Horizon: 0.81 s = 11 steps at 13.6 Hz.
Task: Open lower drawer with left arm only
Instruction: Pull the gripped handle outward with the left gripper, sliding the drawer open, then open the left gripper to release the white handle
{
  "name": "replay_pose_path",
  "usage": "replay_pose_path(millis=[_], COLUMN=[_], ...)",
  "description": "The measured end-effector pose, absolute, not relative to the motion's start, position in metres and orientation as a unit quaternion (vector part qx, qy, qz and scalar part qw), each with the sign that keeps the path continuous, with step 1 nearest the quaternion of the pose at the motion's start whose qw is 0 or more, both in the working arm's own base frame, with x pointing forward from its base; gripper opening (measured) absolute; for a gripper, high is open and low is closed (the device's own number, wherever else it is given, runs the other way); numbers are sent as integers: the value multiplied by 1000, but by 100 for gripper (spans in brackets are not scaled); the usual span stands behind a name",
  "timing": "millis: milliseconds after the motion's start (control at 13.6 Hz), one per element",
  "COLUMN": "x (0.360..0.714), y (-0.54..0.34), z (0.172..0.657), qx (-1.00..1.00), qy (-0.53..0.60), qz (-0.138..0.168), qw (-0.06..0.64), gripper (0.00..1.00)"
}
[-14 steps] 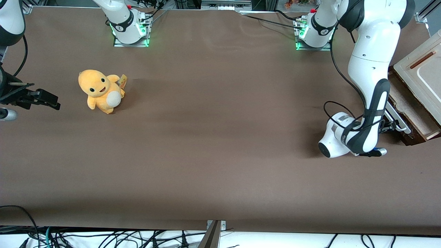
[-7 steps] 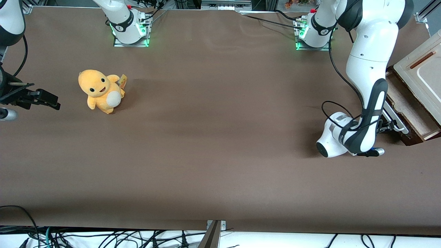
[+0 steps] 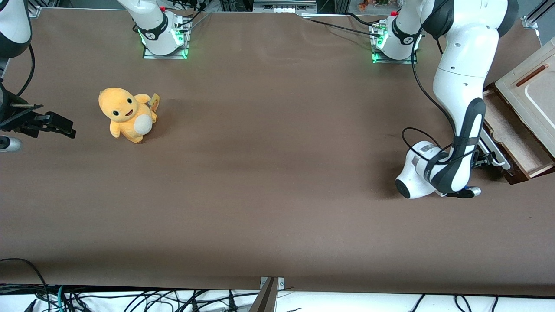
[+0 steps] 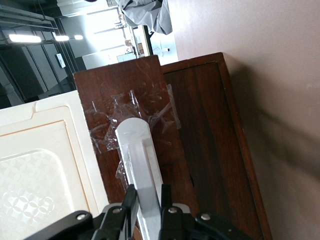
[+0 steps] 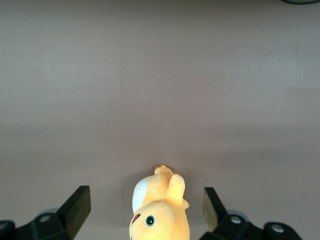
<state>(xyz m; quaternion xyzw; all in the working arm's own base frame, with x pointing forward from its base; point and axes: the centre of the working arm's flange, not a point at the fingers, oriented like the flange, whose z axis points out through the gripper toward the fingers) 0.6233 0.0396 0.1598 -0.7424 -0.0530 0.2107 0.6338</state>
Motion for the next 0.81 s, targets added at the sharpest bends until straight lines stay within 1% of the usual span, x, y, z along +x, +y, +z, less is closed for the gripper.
replay_pose_path(millis=[73,147,220,294,440,514,587,661,807], x=[623,623,623,622,626,631,638,645,657], y=[39,37,33,30,22,17,12,6,-7], z=[160,159,159,158,163,169,178,189,212], qx=[-743,-746,-749,-751,-765,-779,-795,-811,-841], qy=[-53,-48,-46,-45,-59,-76,-96,-115,-150], qz=[211,217,221,223,226,228,229,230,229], qw=[633,628,623,619,600,579,553,525,466], gripper=[22,27,40,48,71,80,92,100,100])
